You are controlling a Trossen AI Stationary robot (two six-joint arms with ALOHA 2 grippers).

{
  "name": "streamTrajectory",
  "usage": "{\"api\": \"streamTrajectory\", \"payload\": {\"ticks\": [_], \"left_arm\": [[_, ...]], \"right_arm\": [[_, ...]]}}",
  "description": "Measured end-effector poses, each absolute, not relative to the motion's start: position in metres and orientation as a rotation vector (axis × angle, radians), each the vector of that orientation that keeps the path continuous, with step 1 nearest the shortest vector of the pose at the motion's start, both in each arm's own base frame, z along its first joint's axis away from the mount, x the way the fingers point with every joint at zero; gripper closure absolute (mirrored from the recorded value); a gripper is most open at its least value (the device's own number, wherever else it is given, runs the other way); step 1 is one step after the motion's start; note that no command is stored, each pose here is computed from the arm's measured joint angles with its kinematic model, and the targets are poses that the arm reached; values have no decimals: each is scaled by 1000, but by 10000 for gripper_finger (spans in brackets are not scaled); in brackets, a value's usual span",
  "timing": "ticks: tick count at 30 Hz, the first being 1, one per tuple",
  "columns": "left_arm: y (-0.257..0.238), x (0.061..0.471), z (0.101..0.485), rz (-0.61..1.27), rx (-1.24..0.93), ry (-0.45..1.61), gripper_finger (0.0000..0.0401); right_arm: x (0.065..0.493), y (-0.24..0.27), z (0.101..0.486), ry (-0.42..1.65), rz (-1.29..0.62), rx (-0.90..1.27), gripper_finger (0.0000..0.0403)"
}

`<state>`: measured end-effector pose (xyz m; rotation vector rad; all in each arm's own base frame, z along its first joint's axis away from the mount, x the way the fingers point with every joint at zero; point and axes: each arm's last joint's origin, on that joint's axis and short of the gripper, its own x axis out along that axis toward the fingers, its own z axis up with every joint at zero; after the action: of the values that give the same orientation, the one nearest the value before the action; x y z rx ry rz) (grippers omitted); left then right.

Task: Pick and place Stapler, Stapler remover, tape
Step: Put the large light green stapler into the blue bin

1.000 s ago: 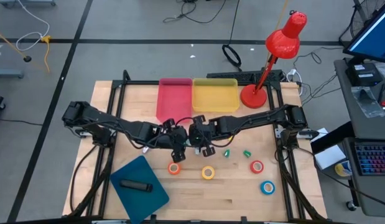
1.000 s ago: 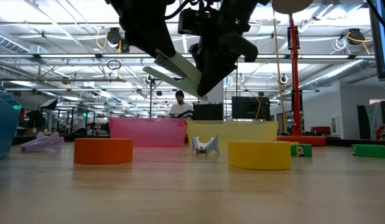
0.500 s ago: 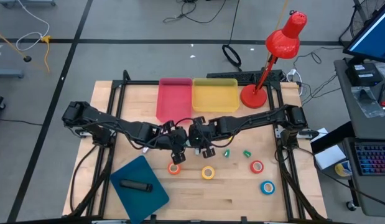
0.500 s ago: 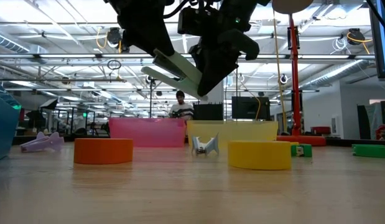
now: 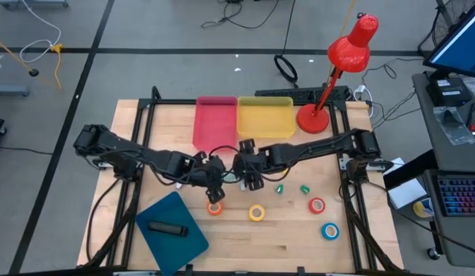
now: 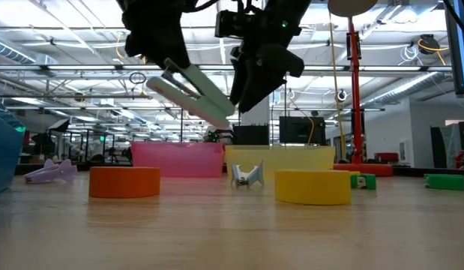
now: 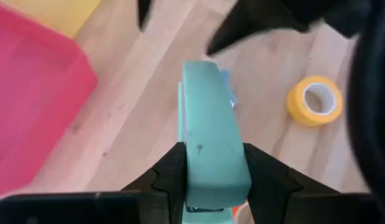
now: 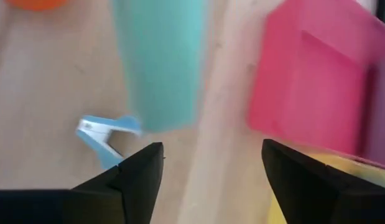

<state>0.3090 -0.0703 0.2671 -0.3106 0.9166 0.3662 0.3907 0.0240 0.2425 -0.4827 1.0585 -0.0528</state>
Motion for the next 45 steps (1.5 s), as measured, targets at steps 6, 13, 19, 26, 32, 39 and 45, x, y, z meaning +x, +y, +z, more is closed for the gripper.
{"api": "streamTrajectory", "payload": {"ticks": [6, 13, 19, 26, 32, 39, 45], "left_arm": [[-78, 294, 279, 408, -430, 903, 273], [-99, 260, 297, 311, -464, 967, 273], [-122, 226, 310, 130, -402, 1054, 273], [-134, 186, 310, 44, -293, 1277, 273], [-140, 166, 312, -5, -196, 1338, 273], [-147, 161, 308, -87, -49, 1351, 273], [-145, 159, 288, -77, 5, 1399, 273]], "right_arm": [[386, 12, 255, 1038, -132, -488, 135], [381, -7, 268, 1015, -181, -457, 139], [378, -19, 272, 1014, -214, -435, 140], [378, -22, 271, 1011, -252, -373, 142], [378, -22, 271, 1001, -284, -313, 143], [378, -22, 271, 987, -324, -239, 143], [378, -22, 271, 976, -352, -183, 146]]}}
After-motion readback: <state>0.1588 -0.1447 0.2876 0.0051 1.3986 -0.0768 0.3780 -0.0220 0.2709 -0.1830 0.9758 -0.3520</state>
